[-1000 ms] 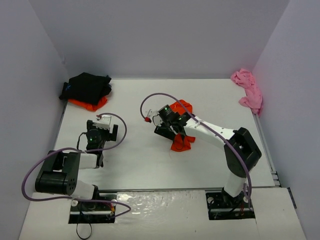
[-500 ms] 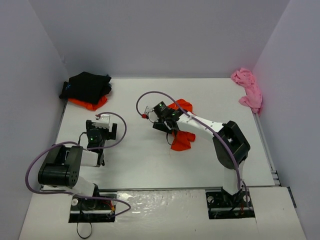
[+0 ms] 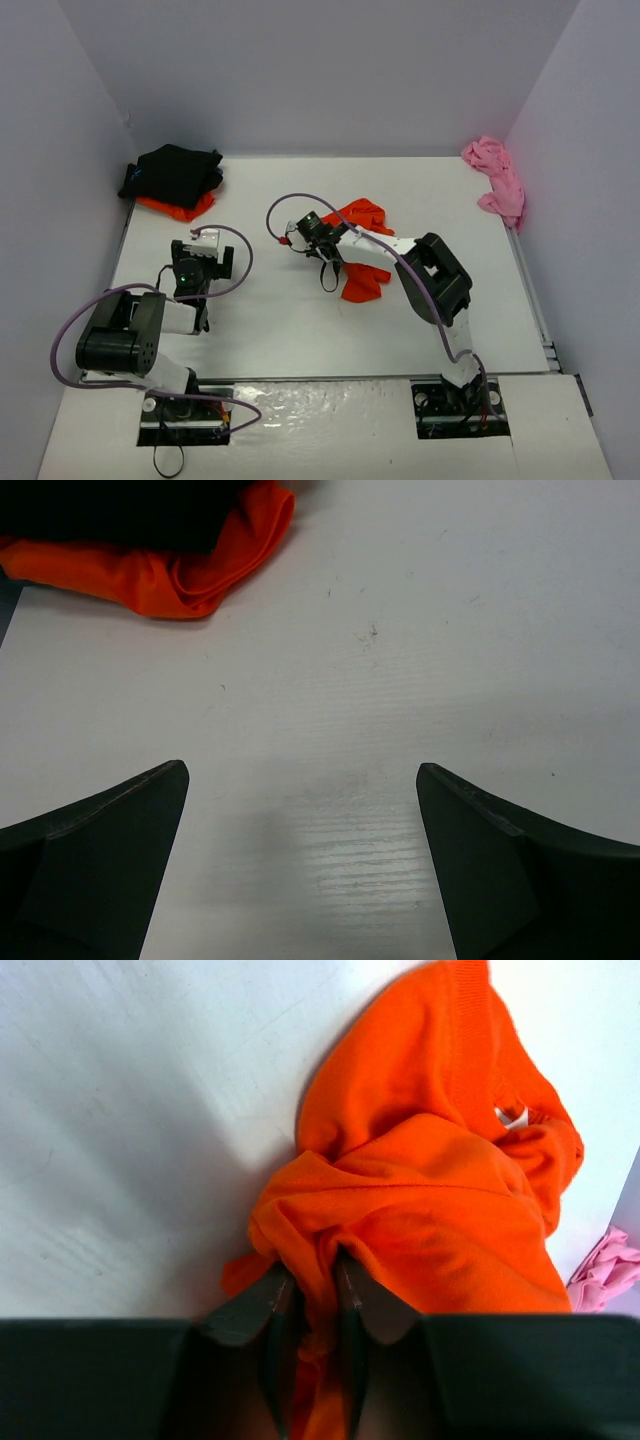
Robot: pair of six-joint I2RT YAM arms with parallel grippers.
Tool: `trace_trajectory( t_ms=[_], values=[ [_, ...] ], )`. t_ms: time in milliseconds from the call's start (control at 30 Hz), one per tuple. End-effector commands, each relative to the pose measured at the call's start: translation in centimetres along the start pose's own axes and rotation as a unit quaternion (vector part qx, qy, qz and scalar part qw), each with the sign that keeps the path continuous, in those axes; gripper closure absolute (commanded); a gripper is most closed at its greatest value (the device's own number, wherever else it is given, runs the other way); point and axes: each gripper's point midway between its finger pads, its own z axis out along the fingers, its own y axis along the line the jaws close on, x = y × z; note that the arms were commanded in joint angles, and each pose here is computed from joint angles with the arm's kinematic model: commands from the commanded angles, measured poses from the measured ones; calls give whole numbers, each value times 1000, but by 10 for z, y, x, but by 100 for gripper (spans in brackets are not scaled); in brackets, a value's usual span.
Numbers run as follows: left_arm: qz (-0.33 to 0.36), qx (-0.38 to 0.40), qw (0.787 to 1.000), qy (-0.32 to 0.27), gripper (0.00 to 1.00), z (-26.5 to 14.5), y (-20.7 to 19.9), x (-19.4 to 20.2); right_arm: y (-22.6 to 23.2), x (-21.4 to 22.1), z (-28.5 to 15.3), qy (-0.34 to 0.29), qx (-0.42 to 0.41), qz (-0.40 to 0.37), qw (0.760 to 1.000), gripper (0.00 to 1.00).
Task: Fold and stack the t-shirts
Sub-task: Flatten the tshirt out
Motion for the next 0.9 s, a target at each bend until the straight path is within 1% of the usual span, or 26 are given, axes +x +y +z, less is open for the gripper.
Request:
trace_trajectory(
  t_ms=[0,133,267,367,433,500,533,567,667,700,767,800,867],
  values=[
    [-15,-13,998,-65,3,6,8,-38,-35,-14,-13,-11,68,21,997,100],
    [-15,-12,998,-64,3,6,7,-37,-47,-12,-22,-11,89,23,996,100],
    [-15,-12,998,-64,3,6,8,-37,-68,-12,-45,-20,121,30,992,100],
    [-14,-9,997,-69,3,3,7,-38,-94,-16,-71,-38,161,42,985,100],
    [-12,-9,997,-75,3,1,8,-45,-121,-17,-101,-60,195,63,977,99],
    [-9,-2,998,-62,3,1,6,-43,-138,-17,-121,-78,211,80,971,97],
    [-9,5,998,-69,3,0,5,-51,-146,-16,-131,-87,217,90,968,96],
    [-6,12,998,-65,3,0,3,-52,-152,-16,-138,-96,221,98,965,95],
    [15,51,996,-71,3,-1,-5,-77,-168,-14,-172,-135,230,130,955,99],
    [19,70,996,-51,3,0,-11,-72,-169,-14,-175,-140,228,131,955,100],
    [32,101,994,-23,3,7,-21,-74,-176,-8,-181,-140,236,138,952,100],
    [33,112,993,-17,3,11,-24,-82,-181,-4,-186,-141,242,146,949,100],
    [13,127,992,-19,3,19,-29,-109,-200,6,-201,-151,256,174,939,100]
  ],
)
